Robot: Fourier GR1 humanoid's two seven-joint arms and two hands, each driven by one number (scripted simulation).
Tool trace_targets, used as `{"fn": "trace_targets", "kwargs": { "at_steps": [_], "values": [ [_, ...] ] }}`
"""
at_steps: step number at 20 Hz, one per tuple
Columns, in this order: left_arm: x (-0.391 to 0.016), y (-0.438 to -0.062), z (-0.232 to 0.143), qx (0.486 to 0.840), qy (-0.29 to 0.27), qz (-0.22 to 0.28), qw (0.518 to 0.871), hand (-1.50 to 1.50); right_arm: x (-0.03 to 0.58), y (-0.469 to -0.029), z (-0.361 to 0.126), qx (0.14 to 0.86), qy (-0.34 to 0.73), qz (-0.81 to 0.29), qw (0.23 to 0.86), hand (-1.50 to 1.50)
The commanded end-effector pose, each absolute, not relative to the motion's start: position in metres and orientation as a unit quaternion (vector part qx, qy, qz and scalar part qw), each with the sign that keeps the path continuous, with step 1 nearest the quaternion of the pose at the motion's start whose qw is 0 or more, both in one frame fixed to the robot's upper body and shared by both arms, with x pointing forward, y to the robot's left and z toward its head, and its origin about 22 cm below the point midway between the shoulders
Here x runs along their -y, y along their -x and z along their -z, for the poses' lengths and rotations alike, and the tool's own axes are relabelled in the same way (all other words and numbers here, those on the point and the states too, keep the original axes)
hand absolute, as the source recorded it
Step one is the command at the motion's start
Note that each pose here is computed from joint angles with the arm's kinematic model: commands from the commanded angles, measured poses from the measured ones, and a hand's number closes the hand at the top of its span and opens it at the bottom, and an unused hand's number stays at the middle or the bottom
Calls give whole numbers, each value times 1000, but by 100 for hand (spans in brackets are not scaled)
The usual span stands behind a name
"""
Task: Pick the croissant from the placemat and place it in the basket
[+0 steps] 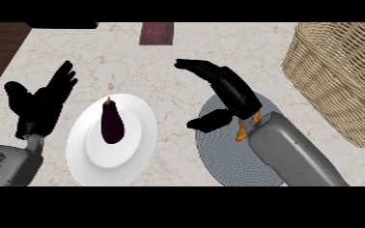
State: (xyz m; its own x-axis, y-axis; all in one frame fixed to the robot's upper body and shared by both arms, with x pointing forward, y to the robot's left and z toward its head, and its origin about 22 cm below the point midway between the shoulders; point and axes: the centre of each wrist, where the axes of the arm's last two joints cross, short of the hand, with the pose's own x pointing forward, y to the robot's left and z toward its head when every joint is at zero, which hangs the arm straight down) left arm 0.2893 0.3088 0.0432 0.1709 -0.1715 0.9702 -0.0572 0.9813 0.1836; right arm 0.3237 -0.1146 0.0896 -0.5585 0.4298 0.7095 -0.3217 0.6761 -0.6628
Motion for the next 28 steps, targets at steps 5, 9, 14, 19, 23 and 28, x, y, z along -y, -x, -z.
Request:
{"fn": "trace_targets", "kwargs": {
  "at_steps": [5, 9, 14, 19, 23, 28],
  "values": [
    [-316, -288, -34, 632, -100, 35, 768, 0, 91, -342, -167, 650, 227, -513, 513, -150],
    [-312, -290, -36, 631, -90, 33, 770, 0, 90, -358, -210, 571, 384, -533, 493, -150],
    [-325, -291, -39, 640, -91, 34, 762, 0, 97, -374, -282, 505, 372, -556, 546, -150],
    [-319, -294, -41, 635, -94, 31, 766, 0, 108, -366, -278, 435, 299, -621, 579, -150],
    [-323, -285, -39, 634, -98, 29, 766, 0, 128, -358, -285, 430, 276, -624, 591, -150],
    [-314, -285, -34, 629, -91, 30, 771, 0, 183, -340, -309, 478, 240, -583, 611, -150]
  ]
}}
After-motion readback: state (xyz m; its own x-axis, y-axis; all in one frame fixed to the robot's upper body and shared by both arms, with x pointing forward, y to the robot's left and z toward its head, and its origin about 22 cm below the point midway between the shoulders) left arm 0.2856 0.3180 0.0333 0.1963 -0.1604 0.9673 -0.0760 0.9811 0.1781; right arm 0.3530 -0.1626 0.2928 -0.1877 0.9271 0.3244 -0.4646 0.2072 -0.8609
